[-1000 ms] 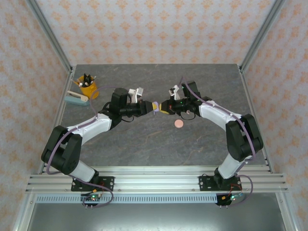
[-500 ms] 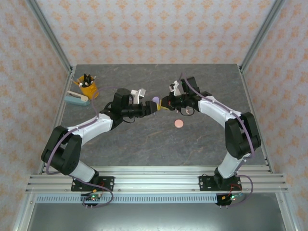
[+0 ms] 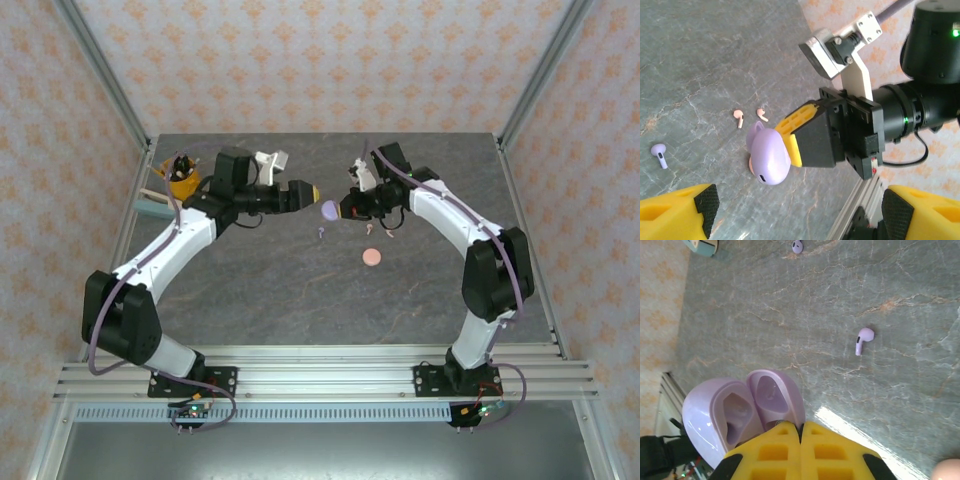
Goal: Insert the wireless bluetooth earbuds into the charging case
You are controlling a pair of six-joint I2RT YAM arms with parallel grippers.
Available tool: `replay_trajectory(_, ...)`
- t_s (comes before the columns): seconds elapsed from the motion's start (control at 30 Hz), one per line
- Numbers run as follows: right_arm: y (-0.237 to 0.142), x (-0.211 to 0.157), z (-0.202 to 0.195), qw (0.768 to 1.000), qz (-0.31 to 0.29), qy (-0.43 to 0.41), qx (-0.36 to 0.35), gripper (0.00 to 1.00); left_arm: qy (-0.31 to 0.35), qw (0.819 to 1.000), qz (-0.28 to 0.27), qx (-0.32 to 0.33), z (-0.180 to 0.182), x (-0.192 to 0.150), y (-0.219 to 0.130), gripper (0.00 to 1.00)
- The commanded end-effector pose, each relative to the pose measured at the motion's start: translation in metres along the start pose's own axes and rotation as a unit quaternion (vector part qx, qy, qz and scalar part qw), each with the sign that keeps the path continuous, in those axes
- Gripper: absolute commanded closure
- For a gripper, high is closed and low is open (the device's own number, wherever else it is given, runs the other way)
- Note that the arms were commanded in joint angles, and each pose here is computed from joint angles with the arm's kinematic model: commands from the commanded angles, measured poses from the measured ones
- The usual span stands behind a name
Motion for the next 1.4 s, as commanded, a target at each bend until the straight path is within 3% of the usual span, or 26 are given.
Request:
replay_trajectory(0.0, -0.001, -0.008, -0.009, 0.998, 0.033, -0.051, -0.031, 1.00, 0.016, 0.994, 0.099, -0.030, -0.001, -0.022, 0.004, 0.13)
replay_trajectory(0.3, -0.001, -0.007, 0.003, 0.994, 0.047, -0.098, -0.019, 1.00, 0.014, 0.981, 0.180, -0.076, 0.006, -0.031, 0.021, 0.14)
replay_trajectory(0.6, 0.006, -0.013, 0.017, 0.990, 0.065, -0.125, -0.017, 1.00, 0.005, 0.969, 0.220, -0.111, 0.007, -0.037, 0.038, 0.27)
replay_trajectory(1.07, 0.011, -0.013, 0.024, 0.987, 0.073, -0.139, -0.020, 1.00, -0.011, 0.957, 0.253, -0.141, 0.010, -0.051, 0.048, 0.43)
replay_trajectory(1.37, 0.010, -0.014, 0.026, 0.987, 0.076, -0.141, -0.019, 1.00, -0.013, 0.956, 0.257, -0.143, 0.013, -0.053, 0.052, 0.47)
Point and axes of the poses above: each hand's point on the last joint's axis, 136 mm out from that joint toward the fingers, its own y axis out along the fingers, its own z axis along the line the jaws close on, x = y × z, the point moved 4 cm from there along -y, back along the fingers, and after that the axes turned 9 degrees about y, right-handed, at the moved point
